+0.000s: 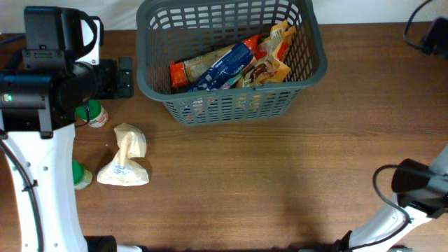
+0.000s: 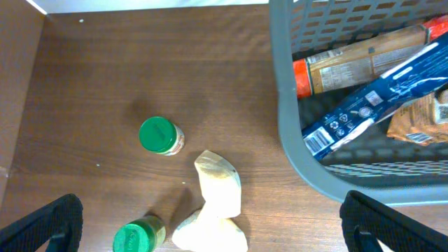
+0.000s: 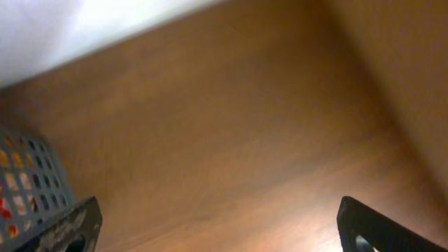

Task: Pack container
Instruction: 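Grasp the cream cloth bag with the left gripper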

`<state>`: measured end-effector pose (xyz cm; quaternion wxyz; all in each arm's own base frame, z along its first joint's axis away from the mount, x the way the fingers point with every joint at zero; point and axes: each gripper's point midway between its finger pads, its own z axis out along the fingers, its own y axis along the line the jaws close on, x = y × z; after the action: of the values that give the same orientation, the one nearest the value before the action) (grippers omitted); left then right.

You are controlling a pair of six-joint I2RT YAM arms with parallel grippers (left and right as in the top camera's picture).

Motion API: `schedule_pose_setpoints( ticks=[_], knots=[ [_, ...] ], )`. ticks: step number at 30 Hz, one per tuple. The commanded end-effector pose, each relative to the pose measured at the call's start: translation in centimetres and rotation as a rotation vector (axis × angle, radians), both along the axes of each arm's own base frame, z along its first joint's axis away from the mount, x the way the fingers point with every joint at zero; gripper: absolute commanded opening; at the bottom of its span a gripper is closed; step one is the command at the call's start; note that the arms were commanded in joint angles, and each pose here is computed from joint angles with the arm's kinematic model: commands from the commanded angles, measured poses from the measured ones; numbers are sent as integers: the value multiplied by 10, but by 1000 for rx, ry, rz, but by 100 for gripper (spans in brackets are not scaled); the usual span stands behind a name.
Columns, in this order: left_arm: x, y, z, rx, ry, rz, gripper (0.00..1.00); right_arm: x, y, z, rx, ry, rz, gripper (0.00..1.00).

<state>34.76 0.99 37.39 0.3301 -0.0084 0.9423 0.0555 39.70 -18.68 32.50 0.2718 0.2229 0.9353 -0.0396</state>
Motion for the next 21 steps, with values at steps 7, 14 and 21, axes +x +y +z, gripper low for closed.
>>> schedule_pose_setpoints(
  ticks=[7,14,21],
  knots=[
    [34,60,-84,14,270,174,99,-29,-9,-75,226,191,-93,99],
    [52,97,-156,-64,458,165,99,-34,-6,-92,254,243,-96,98],
    [34,71,-215,-172,734,56,100,-34,-6,-92,254,243,-96,99]
  ],
)
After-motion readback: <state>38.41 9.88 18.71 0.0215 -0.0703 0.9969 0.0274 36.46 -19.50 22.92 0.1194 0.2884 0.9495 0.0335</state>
